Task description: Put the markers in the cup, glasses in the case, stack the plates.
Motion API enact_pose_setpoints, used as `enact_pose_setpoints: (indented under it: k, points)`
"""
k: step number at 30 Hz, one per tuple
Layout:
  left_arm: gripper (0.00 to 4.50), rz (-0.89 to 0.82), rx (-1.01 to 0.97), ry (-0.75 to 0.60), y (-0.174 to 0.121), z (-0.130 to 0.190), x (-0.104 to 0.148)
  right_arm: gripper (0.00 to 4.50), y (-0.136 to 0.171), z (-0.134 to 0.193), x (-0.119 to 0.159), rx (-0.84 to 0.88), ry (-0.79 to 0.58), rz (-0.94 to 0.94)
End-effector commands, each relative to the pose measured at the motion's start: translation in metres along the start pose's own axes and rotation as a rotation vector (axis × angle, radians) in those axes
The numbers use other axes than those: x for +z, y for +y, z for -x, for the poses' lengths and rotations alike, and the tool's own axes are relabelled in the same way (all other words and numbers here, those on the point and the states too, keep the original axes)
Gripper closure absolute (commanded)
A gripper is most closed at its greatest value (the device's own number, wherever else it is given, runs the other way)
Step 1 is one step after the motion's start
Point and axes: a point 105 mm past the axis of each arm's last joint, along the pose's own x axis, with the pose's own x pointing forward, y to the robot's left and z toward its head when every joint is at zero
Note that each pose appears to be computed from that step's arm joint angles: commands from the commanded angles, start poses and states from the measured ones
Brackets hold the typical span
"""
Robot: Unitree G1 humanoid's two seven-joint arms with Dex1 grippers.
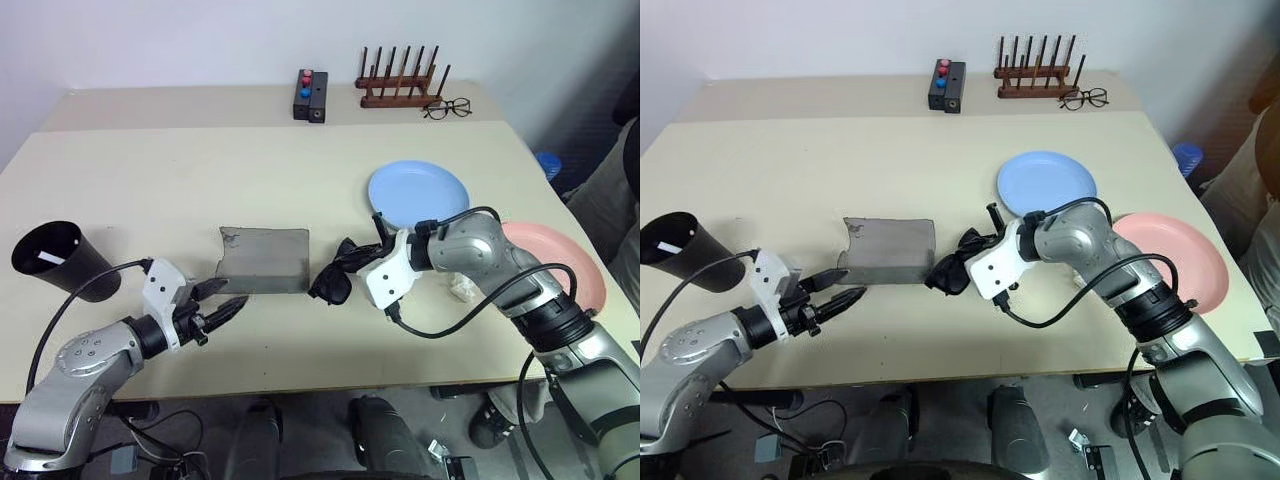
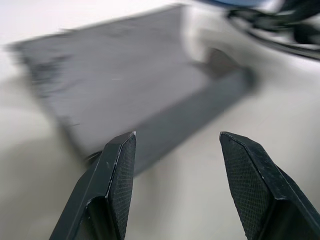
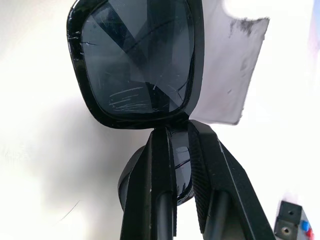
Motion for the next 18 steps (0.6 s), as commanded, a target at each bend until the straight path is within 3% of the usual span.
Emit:
enact_pose_setpoints:
  k: [1, 9, 13, 18]
  points:
    - [1.76, -0.063, 0.065, -0.022, 0.01, 0.008, 0.006, 4.44, -0.028, 0.005, 0.015, -0.08, -0.008, 0.009]
    - [1.76, -0.062, 0.063, -0.014, 0.006, 0.011, 0.001, 4.44, -0.013, -0.001, -0.003, -0.019, 0.127, -0.079]
    - [1.76, -0.06, 0.052, -0.02, 0.002, 0.009, 0.002, 4.44, 0.017, 0.025, -0.039, 0.125, 0.308, -0.134]
    - [1.76, -0.057, 0.025, -0.032, -0.003, 0.005, 0.005, 4.44, 0.025, 0.024, -0.045, 0.123, 0.339, -0.215]
